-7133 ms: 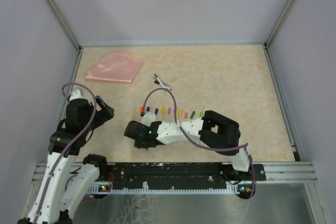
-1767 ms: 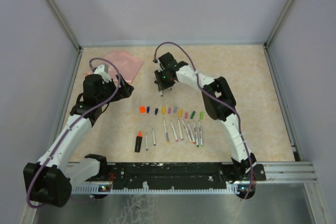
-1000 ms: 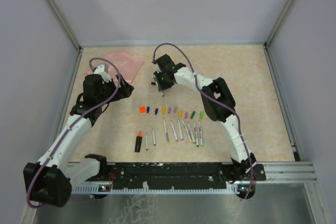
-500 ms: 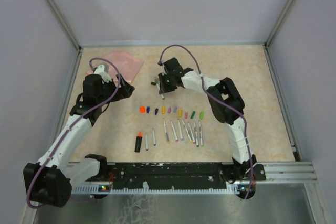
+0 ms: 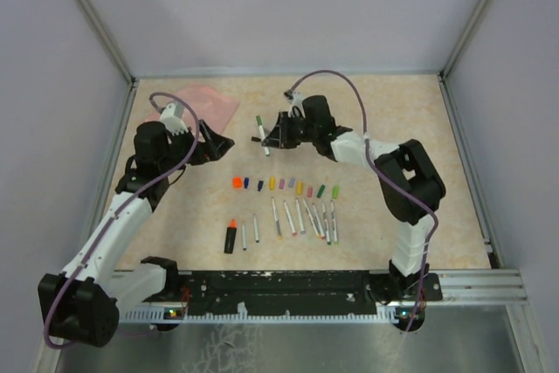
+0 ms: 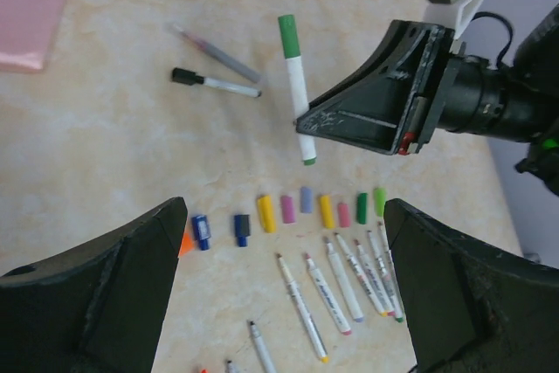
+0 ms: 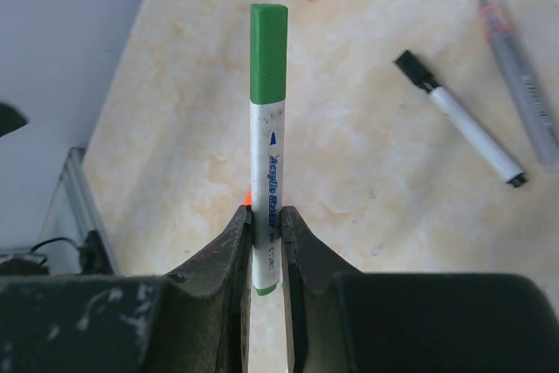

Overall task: Open the pen caps
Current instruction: Pick up the pen from the center of the board.

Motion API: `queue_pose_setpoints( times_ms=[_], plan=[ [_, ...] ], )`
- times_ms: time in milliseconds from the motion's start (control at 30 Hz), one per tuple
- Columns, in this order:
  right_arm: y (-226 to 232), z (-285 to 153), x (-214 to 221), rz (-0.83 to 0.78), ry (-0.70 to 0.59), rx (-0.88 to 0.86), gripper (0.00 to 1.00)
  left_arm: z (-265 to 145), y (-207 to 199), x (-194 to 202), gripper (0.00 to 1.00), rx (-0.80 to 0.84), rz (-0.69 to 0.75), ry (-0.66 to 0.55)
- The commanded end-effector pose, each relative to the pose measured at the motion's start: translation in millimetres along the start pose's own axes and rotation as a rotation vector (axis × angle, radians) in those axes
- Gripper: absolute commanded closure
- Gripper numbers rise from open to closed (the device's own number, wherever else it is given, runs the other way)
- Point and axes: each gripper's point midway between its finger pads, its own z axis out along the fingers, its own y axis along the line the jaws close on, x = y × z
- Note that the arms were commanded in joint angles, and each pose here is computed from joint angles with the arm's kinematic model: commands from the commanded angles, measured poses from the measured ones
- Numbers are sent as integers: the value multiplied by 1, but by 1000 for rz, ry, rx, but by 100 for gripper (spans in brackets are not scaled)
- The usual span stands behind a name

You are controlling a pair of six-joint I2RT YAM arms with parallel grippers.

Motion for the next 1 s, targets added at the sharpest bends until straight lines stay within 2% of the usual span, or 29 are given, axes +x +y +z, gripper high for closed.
queue_pose_setpoints(
  times_ms=[0,133,367,633,967],
  plan=[
    [82,-43,-44,-81,-188,-308,100,-5,-56,-22,1,267,-17,-41],
    [107,-68,-35,-75,-213,-434,100,-6,-74,-36,3,344,-44,-51],
    [139,-111,-29,-103,-258,-528,100,-3,-95,-49,13,454,-137,-51],
    [153,-128,-18,-120,-235,-573,100,0,-120,-48,23,643,-218,15],
    [159,-133,-10,-121,-209,-592,100,-2,-149,-46,24,746,-164,18]
  ],
)
